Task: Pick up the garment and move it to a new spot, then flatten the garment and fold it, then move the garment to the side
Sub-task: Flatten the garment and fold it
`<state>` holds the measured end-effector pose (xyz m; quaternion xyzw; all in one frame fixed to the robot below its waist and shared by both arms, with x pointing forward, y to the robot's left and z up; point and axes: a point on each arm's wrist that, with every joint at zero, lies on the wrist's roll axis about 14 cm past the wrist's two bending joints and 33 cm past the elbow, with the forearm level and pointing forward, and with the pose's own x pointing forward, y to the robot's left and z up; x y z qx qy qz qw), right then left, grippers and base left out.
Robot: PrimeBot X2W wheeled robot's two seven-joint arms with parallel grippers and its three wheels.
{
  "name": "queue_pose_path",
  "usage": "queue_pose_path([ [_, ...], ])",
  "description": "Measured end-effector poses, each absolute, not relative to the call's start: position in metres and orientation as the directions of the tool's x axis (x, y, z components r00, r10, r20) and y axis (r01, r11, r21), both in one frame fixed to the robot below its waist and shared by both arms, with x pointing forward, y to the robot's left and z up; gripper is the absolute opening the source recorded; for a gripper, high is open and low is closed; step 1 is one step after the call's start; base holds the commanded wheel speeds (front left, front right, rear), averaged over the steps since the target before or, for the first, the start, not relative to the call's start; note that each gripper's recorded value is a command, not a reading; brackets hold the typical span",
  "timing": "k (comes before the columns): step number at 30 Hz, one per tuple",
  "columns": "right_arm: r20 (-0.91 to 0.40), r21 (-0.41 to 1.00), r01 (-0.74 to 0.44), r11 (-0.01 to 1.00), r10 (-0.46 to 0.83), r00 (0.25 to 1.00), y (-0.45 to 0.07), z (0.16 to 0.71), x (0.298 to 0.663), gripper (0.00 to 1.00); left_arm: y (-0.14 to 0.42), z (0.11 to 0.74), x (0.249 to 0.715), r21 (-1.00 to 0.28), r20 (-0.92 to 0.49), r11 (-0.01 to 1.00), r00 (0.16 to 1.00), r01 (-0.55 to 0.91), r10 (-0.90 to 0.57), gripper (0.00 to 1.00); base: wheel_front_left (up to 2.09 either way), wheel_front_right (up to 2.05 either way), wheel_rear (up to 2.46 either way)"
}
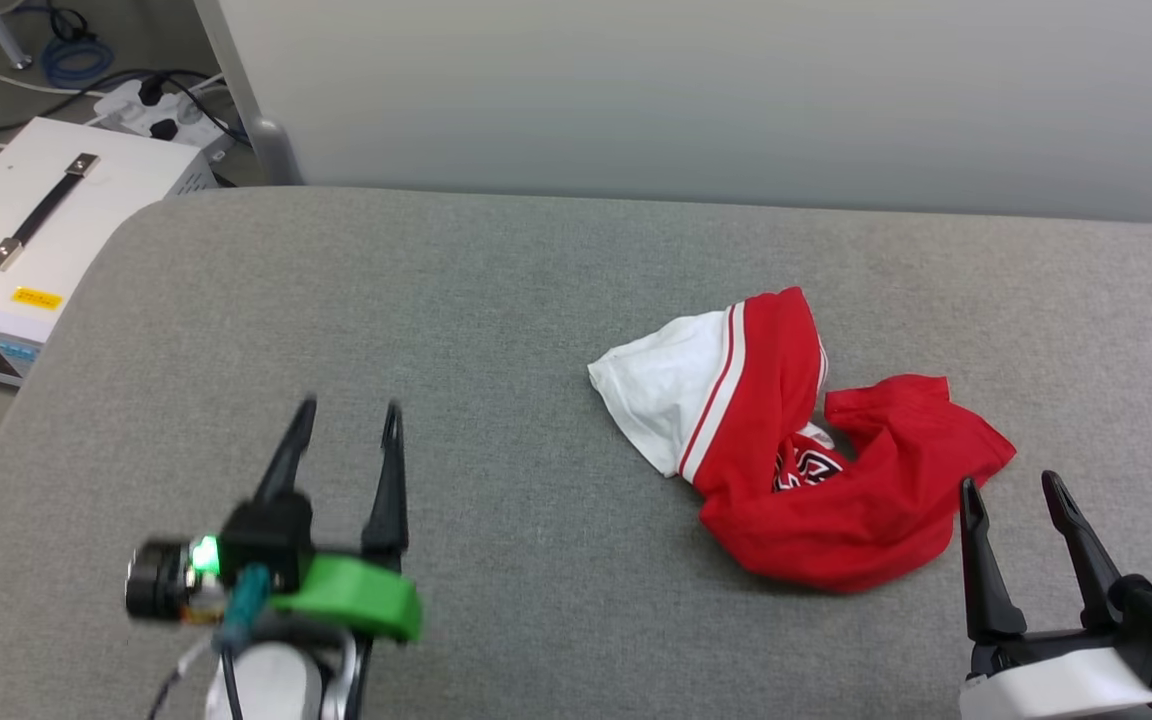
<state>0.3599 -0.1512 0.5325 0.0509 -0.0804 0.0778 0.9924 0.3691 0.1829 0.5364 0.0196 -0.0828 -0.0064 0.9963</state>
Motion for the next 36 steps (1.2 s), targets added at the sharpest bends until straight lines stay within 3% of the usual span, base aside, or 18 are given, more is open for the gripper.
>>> queue_pose_path([
  [8,0.170,0.086,-0.161,0.983,0.145,0.975,-0.151,0.532,0.375,1.00,0.153,0.600,0.440,0.163,0.303,0.970,0.927,0.179,-0.222,1.00,0.00,0.00,0.00],
  [12,0.167,0.083,-0.143,0.986,0.128,0.978,-0.156,0.530,0.385,1.00,0.121,0.612,0.490,0.242,0.268,0.925,0.896,0.294,-0.355,1.00,0.00,0.00,0.00],
  [16,0.165,0.081,-0.123,0.989,0.109,0.980,-0.162,0.528,0.392,1.00,0.091,0.612,0.519,0.231,0.186,0.891,0.882,0.390,-0.434,1.00,0.00,0.00,0.00],
  [19,0.156,0.079,-0.108,0.991,0.095,0.983,-0.167,0.525,0.394,1.00,0.065,0.597,0.533,0.210,0.059,0.854,0.866,0.476,-0.497,1.00,0.00,0.00,0.00],
  [22,0.144,0.078,-0.096,0.992,0.084,0.986,-0.171,0.521,0.397,1.00,0.048,0.563,0.541,0.170,-0.155,0.818,0.835,0.550,-0.529,1.00,0.00,0.00,0.00],
  [24,0.141,0.076,-0.085,0.993,0.074,0.987,-0.175,0.520,0.399,1.00,0.040,0.532,0.538,0.134,-0.336,0.791,0.778,0.597,-0.530,1.00,0.00,0.00,0.00],
  [27,0.136,0.073,-0.073,0.995,0.063,0.989,-0.179,0.517,0.402,1.00,0.031,0.505,0.533,0.093,-0.498,0.755,0.687,0.649,-0.530,1.00,0.00,0.00,0.00],
  [36,0.123,0.074,-0.050,0.996,0.040,0.992,-0.187,0.511,0.412,1.00,0.035,0.432,0.515,0.031,-0.784,0.689,0.445,0.724,-0.433,1.00,0.00,0.00,0.00],
])
